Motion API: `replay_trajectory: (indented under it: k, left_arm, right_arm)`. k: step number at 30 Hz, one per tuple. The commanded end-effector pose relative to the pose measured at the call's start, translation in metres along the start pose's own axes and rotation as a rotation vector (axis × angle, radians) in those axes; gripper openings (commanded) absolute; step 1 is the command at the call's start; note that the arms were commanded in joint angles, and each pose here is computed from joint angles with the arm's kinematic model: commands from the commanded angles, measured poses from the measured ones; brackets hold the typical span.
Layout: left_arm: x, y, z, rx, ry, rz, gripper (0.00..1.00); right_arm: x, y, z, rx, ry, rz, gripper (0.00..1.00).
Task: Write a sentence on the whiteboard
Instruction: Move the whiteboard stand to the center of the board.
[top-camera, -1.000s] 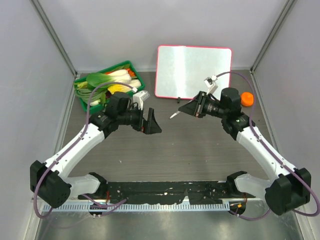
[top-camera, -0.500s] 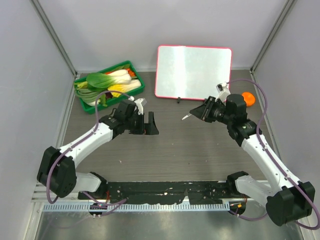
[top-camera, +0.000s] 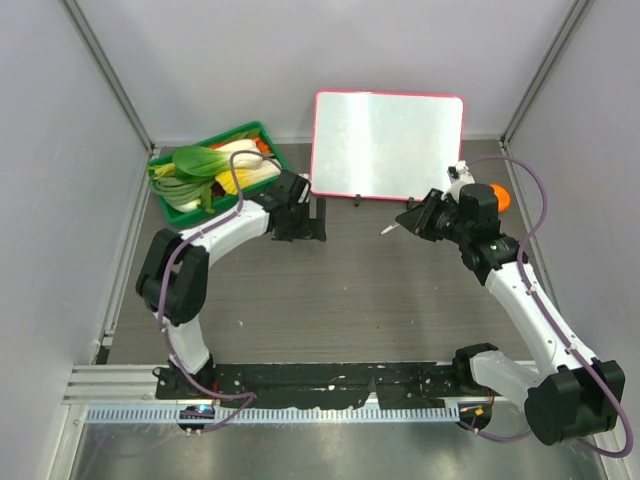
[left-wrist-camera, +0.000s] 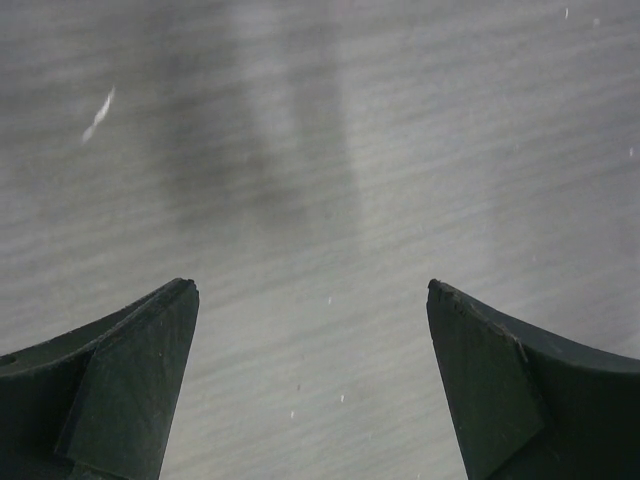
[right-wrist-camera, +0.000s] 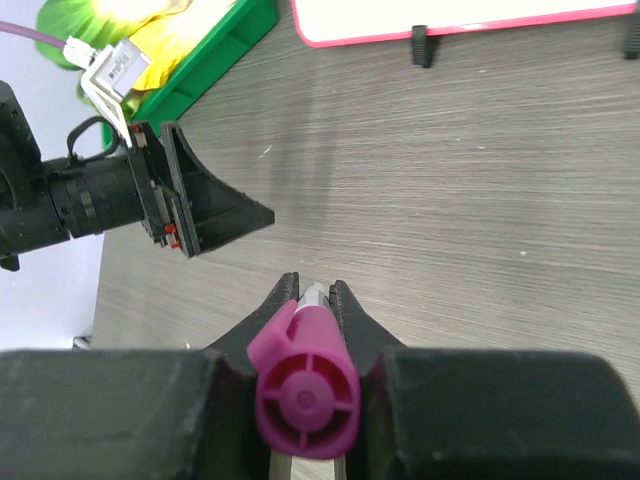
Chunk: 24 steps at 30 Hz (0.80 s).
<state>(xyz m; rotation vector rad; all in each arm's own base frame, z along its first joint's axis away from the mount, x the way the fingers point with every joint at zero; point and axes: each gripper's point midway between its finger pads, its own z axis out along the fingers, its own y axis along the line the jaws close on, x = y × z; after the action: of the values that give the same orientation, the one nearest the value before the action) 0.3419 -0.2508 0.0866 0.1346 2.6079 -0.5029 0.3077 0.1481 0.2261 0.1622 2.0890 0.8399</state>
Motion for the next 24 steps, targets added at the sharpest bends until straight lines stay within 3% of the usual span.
replay_trajectory:
  k: [1, 7, 16, 21, 24]
  left_arm:
    - [-0.031, -0.007, 0.015, -0.107, -0.022, 0.043, 1.00]
    - [-0.054, -0.028, 0.050, -0.169, -0.025, 0.120, 1.00]
    - [-0.097, -0.058, 0.082, -0.265, -0.126, 0.193, 0.99]
    - [-0.102, -0.069, 0.107, -0.232, -0.138, 0.196, 0.90]
    - [-0.104, -0.072, 0.120, -0.217, -0.146, 0.190, 0.79]
  right_arm:
    - [-0.024, -0.013, -0.007, 0.075, -0.060, 0.002, 0.01]
    - [-0.025, -0.028, -0.013, 0.119, -0.062, 0.019, 0.01]
    - [-0.028, -0.033, -0.021, 0.139, -0.068, 0.010, 0.01]
    - [-0.028, -0.036, -0.021, 0.146, -0.067, 0.012, 0.01]
    - [-0.027, -0.037, -0.020, 0.148, -0.063, 0.013, 0.01]
